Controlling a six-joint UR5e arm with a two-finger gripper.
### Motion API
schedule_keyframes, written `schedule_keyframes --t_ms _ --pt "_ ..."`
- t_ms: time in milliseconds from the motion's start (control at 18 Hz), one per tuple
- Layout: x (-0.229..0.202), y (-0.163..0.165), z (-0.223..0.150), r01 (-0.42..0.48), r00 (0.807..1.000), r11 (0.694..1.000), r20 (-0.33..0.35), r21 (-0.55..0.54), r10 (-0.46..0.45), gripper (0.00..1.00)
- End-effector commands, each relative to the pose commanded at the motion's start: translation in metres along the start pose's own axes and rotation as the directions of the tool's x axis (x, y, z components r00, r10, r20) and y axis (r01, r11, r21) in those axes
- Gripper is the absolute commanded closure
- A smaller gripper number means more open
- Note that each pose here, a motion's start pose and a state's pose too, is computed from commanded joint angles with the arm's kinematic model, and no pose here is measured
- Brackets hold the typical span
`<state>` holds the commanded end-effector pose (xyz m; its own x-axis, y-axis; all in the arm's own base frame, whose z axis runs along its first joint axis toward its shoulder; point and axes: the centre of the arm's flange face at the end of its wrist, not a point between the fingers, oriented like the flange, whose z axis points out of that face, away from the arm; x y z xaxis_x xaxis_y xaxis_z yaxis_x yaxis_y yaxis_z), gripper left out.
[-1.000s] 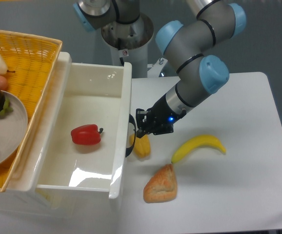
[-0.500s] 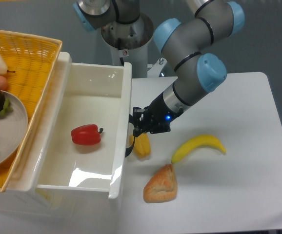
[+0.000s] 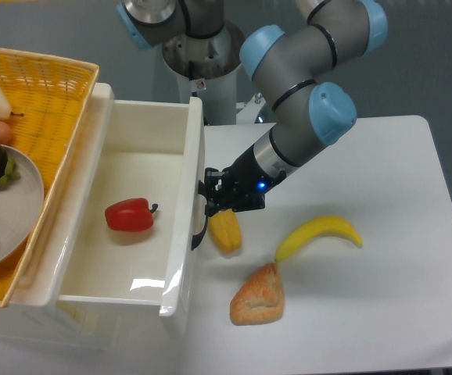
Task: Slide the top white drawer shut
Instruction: 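Push the drawer front with the gripper, sliding the drawer into the unit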
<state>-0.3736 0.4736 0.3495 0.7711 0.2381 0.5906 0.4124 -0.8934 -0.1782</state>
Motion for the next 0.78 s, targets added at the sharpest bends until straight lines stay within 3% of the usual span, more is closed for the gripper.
schedule_keyframes --t_ms 778 --pt "0.022 -0.003 0.009 -0.01 1.0 1.0 -0.002 -0.016 0.01 0.9"
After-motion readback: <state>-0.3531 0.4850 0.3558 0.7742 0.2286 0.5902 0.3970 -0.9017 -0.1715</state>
